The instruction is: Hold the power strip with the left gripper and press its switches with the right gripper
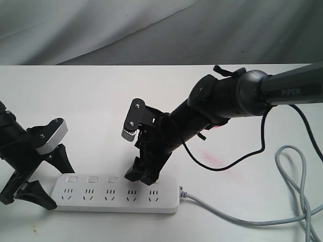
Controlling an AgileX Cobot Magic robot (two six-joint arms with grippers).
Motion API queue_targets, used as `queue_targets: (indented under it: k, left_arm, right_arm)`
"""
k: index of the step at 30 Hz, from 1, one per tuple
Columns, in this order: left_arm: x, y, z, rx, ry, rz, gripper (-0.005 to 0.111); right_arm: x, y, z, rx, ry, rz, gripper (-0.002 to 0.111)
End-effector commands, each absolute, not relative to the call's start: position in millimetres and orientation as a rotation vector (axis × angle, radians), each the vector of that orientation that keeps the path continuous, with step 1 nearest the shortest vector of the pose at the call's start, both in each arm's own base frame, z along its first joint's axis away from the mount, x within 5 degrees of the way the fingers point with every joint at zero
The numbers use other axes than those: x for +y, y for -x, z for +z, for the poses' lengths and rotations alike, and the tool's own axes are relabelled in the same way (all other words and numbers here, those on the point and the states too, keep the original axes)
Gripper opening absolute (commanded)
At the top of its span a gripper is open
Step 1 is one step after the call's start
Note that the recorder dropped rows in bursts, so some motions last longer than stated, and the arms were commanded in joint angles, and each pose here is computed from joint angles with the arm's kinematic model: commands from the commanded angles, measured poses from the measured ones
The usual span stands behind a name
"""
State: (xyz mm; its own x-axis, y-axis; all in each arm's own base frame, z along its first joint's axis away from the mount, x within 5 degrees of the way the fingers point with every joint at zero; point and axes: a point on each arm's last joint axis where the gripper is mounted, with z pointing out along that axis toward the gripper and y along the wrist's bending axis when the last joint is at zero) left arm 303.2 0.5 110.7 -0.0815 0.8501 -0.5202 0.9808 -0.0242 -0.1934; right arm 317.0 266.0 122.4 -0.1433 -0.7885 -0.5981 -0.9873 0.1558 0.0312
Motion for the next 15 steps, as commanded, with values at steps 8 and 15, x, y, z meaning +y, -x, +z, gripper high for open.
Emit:
queue_targets:
  k: [8, 15]
  left_arm:
    - [-0.3, -301.8, 109.9, 1.994, -1.955, -0.772, 0.042]
    - [-0.3, -301.8, 109.9, 1.994, -1.955, -0.772, 0.042]
  right_arm:
    - [258.8, -315.0, 112.1, 1.978, 1.780, 0.501, 0.075]
    - [262.0, -311.1, 98.7, 1.993, 1.835, 0.455, 0.075]
